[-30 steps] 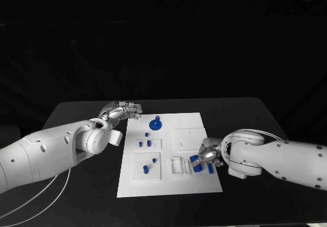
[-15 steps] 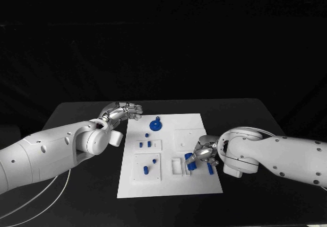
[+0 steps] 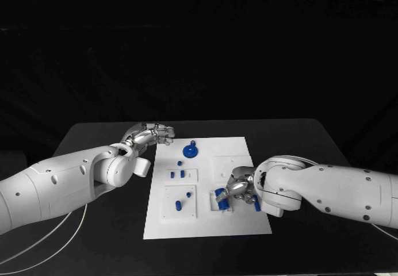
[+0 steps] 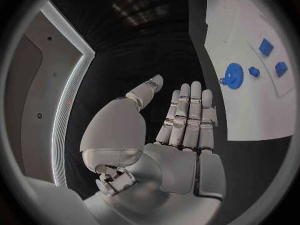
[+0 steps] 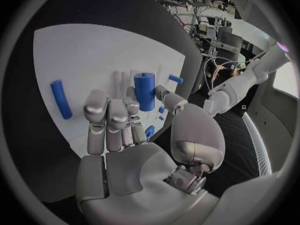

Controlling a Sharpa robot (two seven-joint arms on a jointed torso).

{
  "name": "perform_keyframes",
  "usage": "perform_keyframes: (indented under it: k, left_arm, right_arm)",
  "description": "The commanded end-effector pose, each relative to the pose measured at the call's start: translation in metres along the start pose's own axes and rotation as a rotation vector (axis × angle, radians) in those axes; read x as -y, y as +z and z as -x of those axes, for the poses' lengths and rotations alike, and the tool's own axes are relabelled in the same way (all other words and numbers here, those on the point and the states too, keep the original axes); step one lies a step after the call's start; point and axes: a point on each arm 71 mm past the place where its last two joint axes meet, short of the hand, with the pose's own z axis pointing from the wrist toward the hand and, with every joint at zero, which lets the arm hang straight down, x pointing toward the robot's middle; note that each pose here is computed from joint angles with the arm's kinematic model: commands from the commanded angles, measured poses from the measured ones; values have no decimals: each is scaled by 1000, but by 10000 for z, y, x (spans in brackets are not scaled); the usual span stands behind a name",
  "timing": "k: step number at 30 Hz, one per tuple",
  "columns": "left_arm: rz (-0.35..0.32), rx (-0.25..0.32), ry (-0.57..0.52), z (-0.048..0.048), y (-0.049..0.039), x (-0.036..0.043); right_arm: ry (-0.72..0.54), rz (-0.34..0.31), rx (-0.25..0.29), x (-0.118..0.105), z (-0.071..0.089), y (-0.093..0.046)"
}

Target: Assemble the parts on the task board

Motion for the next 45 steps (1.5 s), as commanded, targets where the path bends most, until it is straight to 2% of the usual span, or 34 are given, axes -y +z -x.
perform_keyframes:
  k: [1,6,13,23,36,39,45]
  left_arm:
    - [-11,-20,-2,-30,4,17]
    - [-10,-19,-1,-26,2,18]
    - [-10,-17,-1,-16,-2,17]
    - [-8,-17,-1,-12,-3,16]
    - [-7,-15,0,-2,-6,15]
    - [-7,-15,0,-1,-6,15]
    - [-7,-14,0,4,-8,15]
  right_arm:
    - [-2,1,-21,-7,-13,26]
    - [-13,0,-33,-23,-51,64]
    - [-22,-2,-18,-10,-63,88]
    - [-21,2,-25,-21,-92,105]
    - [-23,19,-35,-4,-108,84]
    - [-26,31,-47,11,-119,60]
    - [-35,76,-102,56,-165,-11]
